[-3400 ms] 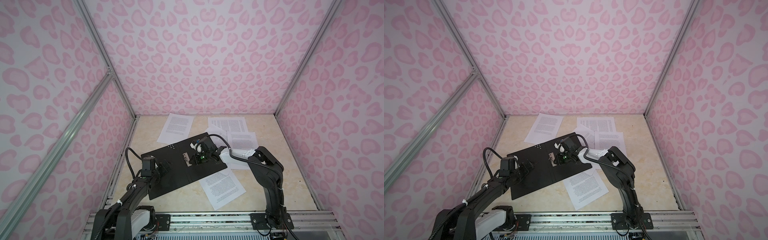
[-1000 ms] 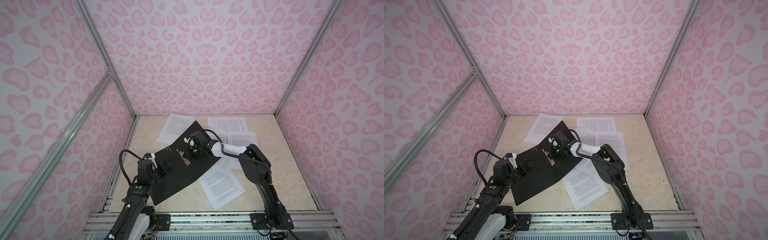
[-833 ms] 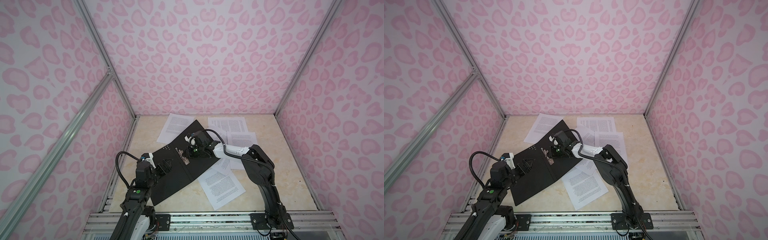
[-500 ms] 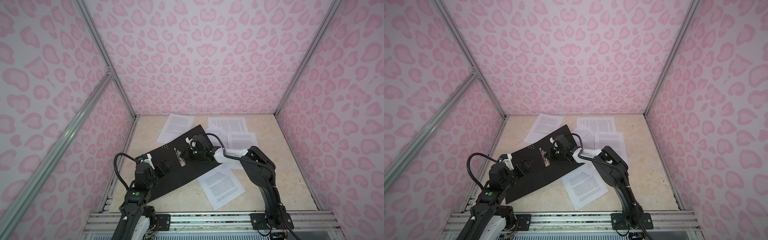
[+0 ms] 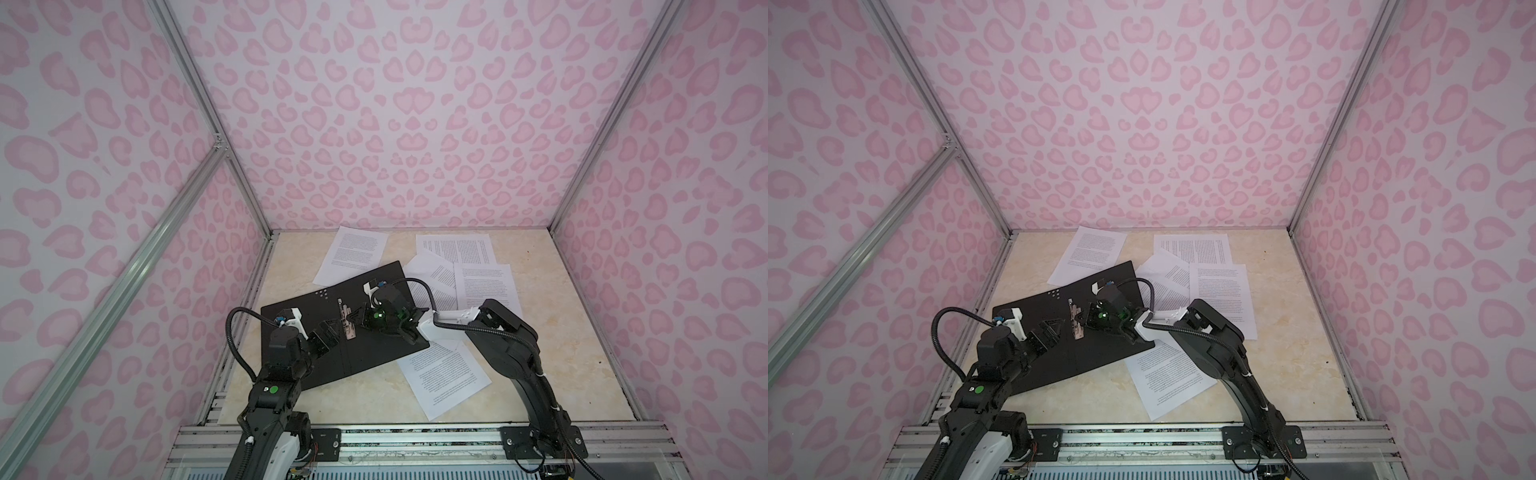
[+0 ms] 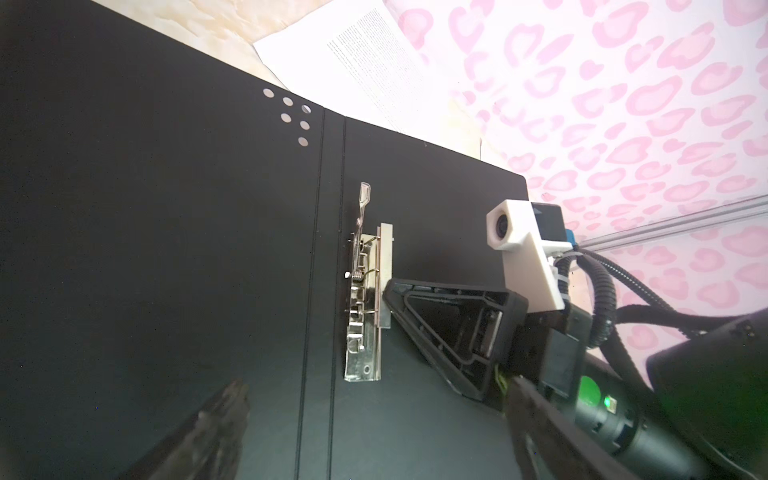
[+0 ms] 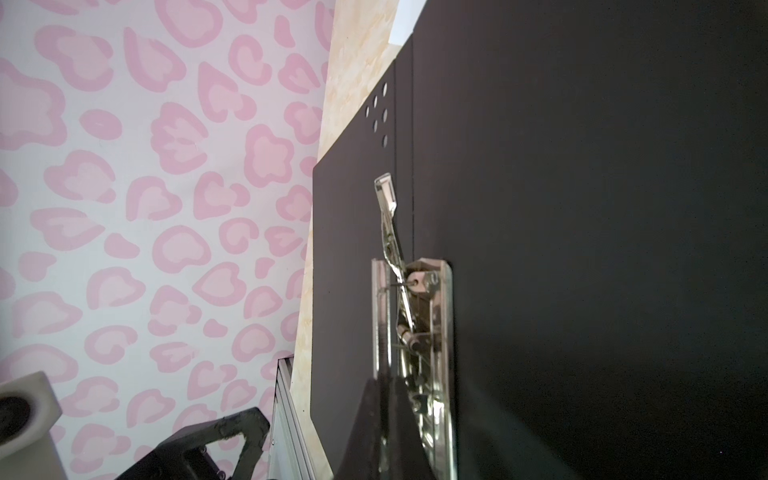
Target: Put the files into the folder
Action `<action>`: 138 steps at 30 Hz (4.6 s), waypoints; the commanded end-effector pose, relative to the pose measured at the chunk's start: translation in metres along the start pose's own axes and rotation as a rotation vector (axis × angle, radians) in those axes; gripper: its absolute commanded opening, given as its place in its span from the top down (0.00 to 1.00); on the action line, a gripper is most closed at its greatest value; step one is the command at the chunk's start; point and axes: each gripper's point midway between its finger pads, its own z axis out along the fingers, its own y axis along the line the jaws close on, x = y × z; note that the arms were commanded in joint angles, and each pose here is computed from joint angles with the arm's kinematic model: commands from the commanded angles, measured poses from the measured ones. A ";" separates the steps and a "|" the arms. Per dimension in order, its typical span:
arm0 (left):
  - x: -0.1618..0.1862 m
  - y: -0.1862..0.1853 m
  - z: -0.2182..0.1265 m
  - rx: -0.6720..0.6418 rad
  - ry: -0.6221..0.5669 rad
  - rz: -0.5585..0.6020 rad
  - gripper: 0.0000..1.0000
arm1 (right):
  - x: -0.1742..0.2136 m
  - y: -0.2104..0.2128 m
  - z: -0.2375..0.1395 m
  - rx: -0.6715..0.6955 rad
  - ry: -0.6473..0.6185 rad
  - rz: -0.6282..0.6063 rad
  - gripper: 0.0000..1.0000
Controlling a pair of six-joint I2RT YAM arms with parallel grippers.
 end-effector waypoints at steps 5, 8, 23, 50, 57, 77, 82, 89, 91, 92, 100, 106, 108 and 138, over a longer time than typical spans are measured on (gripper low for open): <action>-0.003 0.000 -0.001 -0.010 -0.007 0.008 0.03 | -0.007 0.004 0.010 -0.043 -0.085 0.017 0.73; -0.003 0.001 0.000 -0.013 -0.006 0.009 0.03 | -0.009 0.002 0.008 -0.049 -0.093 0.023 0.71; 0.030 -0.051 0.012 0.233 0.146 0.069 0.03 | -0.035 -0.043 -0.130 0.378 -0.090 -0.409 0.35; 0.293 -0.177 0.034 0.413 0.966 0.528 0.00 | 0.059 -0.194 -0.382 0.736 -0.246 0.030 0.02; 0.313 -0.172 0.045 0.366 1.017 0.511 0.00 | 0.078 -0.197 -0.392 0.734 -0.248 0.102 0.02; 0.333 -0.156 0.071 0.285 1.030 0.492 0.01 | 0.080 -0.230 -0.376 0.729 -0.240 0.266 0.02; 0.333 -0.154 0.072 0.284 1.028 0.499 0.01 | 0.079 -0.231 -0.365 0.672 -0.249 0.304 0.02; 0.332 -0.153 0.078 0.277 1.023 0.472 0.01 | 0.072 -0.224 -0.354 0.562 -0.285 0.305 0.04; 0.332 -0.152 0.079 0.273 1.021 0.467 0.01 | 0.068 -0.216 -0.354 0.523 -0.304 0.287 0.05; 0.331 -0.152 0.079 0.275 1.021 0.462 0.01 | 0.068 -0.213 -0.353 0.505 -0.310 0.286 0.05; 0.334 -0.149 0.082 0.269 1.041 0.424 0.02 | 0.065 -0.192 -0.349 0.331 -0.364 0.248 0.11; 0.333 -0.159 0.080 0.312 1.037 0.407 0.02 | 0.063 -0.194 -0.353 0.336 -0.401 0.229 0.23; 0.333 -0.159 0.080 0.315 1.038 0.405 0.02 | 0.063 -0.198 -0.353 0.357 -0.403 0.221 0.30; 0.241 -0.248 -0.019 0.874 0.750 0.512 0.00 | 0.005 -0.097 -0.386 0.588 -0.259 -0.203 1.00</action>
